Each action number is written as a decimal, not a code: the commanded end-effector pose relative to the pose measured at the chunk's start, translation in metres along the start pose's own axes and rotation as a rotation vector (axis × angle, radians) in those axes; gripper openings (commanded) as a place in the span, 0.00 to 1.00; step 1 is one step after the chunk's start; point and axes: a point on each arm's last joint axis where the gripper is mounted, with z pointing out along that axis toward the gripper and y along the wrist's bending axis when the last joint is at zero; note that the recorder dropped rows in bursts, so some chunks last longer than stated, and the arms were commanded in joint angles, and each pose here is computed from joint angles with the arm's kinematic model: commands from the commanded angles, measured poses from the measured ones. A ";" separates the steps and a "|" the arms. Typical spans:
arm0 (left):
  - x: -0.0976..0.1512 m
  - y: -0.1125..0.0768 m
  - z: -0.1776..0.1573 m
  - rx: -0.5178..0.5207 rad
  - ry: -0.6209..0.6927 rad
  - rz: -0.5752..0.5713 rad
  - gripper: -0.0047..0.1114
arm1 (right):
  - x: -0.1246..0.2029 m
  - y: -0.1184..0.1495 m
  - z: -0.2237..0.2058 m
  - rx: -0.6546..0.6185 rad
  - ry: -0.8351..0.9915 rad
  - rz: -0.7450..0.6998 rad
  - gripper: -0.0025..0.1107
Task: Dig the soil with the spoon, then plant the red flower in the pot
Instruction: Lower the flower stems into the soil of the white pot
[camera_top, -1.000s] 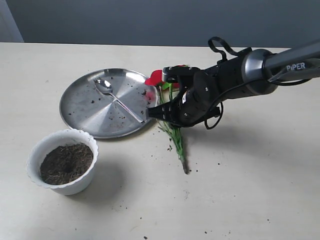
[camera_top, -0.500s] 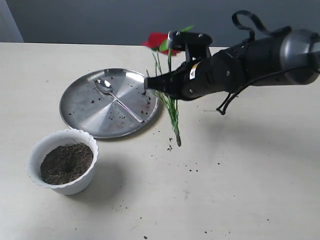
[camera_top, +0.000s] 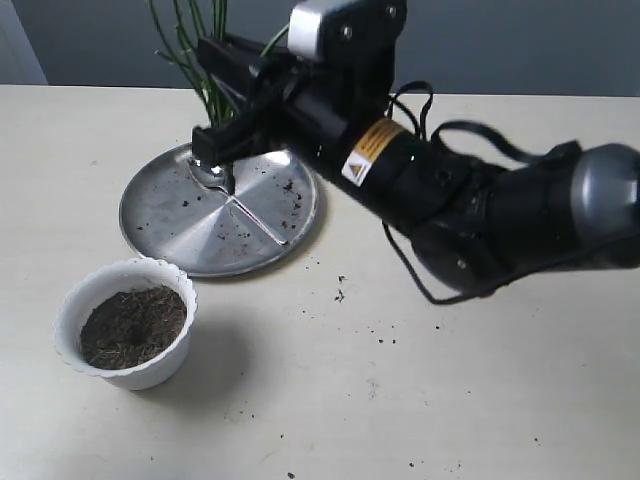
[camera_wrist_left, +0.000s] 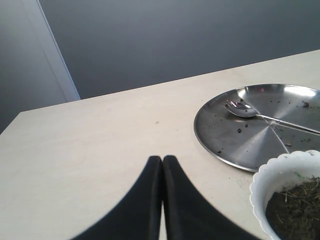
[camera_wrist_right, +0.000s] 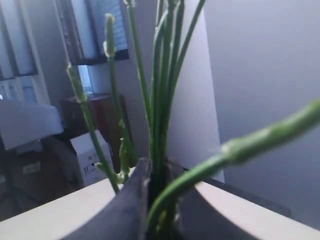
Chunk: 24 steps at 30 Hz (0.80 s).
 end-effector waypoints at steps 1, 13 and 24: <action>0.000 0.000 0.000 0.001 -0.009 -0.006 0.04 | 0.024 0.024 -0.008 -0.098 -0.070 -0.029 0.02; 0.000 0.000 0.000 0.001 -0.009 -0.006 0.04 | 0.066 0.058 0.009 -0.309 0.025 0.012 0.02; 0.000 0.000 0.000 0.001 -0.009 -0.006 0.04 | 0.112 0.069 0.026 -0.489 0.132 0.069 0.02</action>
